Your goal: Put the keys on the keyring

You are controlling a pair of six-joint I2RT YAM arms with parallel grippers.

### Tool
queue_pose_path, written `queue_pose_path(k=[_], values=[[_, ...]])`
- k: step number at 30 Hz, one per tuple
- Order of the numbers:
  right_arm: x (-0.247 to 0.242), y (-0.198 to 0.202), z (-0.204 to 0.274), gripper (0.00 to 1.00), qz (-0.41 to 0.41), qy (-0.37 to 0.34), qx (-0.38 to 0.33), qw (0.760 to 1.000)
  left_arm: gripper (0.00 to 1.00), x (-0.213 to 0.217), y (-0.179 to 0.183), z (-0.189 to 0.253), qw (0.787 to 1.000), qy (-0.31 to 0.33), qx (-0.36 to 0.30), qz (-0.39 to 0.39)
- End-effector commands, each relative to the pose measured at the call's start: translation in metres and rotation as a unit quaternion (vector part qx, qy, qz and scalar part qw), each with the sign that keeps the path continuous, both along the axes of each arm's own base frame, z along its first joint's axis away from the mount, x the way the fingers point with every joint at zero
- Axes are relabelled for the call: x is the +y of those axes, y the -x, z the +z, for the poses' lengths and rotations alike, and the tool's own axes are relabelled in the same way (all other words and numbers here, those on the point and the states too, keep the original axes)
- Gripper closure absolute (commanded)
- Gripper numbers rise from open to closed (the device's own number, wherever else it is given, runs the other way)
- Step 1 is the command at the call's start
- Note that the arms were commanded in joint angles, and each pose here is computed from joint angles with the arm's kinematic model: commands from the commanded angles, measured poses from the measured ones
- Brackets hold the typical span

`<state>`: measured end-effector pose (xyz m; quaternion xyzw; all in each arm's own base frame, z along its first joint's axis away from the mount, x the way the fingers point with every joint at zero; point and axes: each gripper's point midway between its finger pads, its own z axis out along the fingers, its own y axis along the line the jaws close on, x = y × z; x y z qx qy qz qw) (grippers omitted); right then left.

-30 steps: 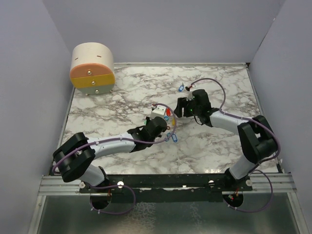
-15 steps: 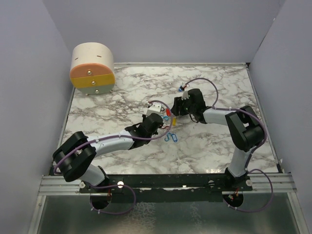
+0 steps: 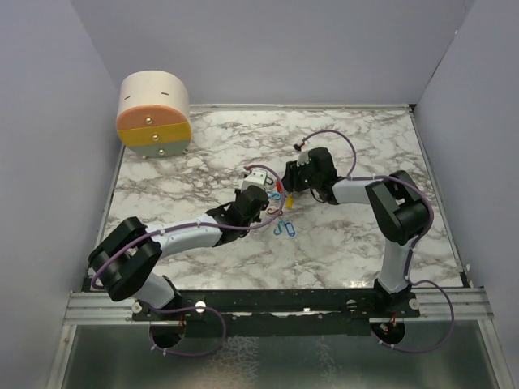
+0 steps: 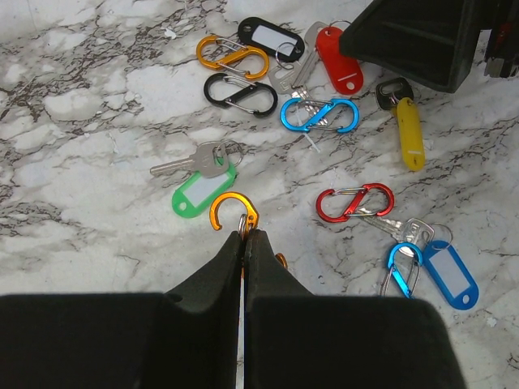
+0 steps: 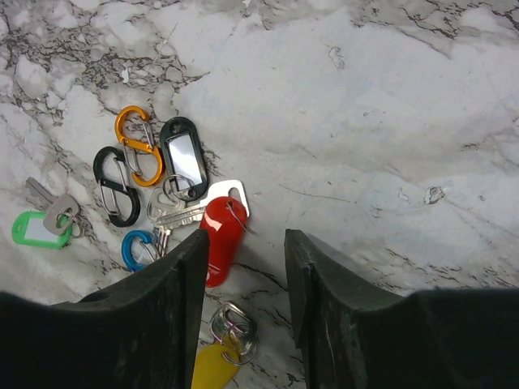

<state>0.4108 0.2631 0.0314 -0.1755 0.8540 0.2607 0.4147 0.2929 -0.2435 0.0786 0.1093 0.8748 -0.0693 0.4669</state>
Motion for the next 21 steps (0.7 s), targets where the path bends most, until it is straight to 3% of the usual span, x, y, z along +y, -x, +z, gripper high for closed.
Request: queue_pose_path(k=[1, 21], values=[[0.0117, -0.0087, 0.0058, 0.58, 0.014, -0.011, -0.021, 1.000, 1.00, -0.0004, 0.0005, -0.0067, 1.000, 0.001, 0.006, -0.009], [0.0146, -0.0133, -0.0008, 0.77, 0.017, -0.013, -0.026, 0.999, 1.00, 0.0038, -0.0015, -0.0108, 1.000, -0.001, 0.013, -0.004]])
